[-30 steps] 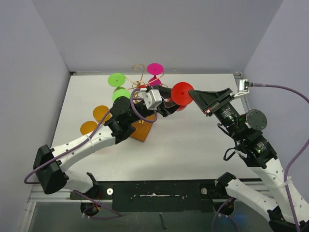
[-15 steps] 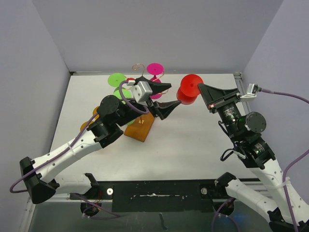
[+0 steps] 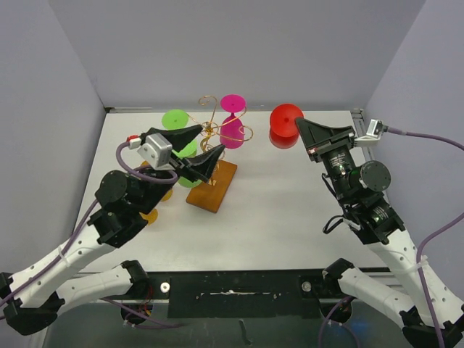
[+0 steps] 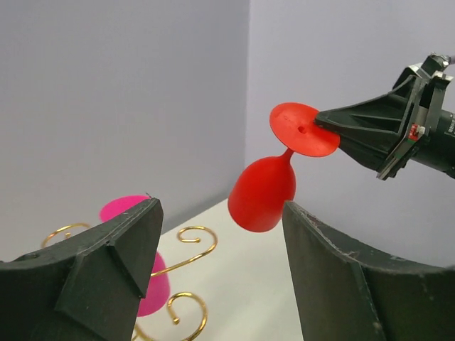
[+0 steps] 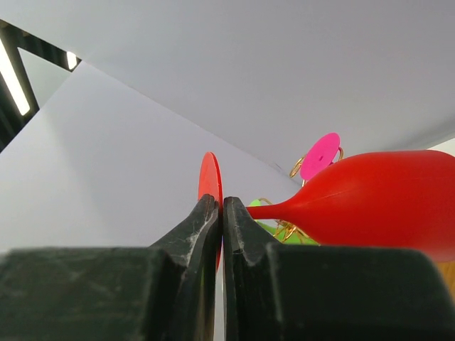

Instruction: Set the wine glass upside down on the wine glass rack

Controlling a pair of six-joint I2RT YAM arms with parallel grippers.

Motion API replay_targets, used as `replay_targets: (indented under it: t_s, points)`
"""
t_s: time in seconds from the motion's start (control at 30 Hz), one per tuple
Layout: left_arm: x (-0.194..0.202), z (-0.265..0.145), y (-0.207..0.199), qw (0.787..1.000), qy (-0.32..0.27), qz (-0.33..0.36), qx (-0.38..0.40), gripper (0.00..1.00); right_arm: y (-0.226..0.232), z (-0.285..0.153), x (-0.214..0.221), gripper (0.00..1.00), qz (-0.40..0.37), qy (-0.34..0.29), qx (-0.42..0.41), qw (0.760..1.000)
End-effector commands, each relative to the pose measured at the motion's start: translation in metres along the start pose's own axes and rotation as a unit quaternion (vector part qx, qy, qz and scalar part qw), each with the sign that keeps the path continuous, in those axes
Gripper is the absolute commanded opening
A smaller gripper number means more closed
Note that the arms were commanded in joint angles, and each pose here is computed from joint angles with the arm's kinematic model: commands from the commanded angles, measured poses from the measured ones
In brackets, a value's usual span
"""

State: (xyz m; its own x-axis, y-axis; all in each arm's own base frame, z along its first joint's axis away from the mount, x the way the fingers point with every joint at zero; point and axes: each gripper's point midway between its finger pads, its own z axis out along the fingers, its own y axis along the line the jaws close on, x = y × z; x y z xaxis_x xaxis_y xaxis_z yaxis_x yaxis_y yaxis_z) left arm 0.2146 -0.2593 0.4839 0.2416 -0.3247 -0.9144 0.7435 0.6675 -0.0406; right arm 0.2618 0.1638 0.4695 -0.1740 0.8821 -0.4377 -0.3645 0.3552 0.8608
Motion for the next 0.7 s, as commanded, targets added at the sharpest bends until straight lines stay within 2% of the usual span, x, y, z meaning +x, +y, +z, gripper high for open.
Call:
replay_targets:
  t_s: [0.0,0.13,0.5,0.67]
  points:
    - [-0.037,-0.037,0.031,0.995,-0.056,0.032,-0.07,0.66,0.019,0.016,-0.008,0.0,-0.017,-0.026,-0.04,0.999]
    - [-0.046,-0.065,0.037,0.992,-0.088,0.036,-0.081,0.66,0.008,0.031,0.002,0.0,-0.025,-0.018,-0.021,0.999]
    - [-0.001,-0.1,0.059,0.989,-0.055,0.053,-0.13,0.66,-0.021,0.061,0.02,0.0,-0.06,0.001,0.015,0.998]
    - [-0.008,-0.107,0.062,0.987,-0.07,0.044,-0.139,0.66,-0.027,0.072,0.03,0.0,-0.069,0.021,0.022,0.997]
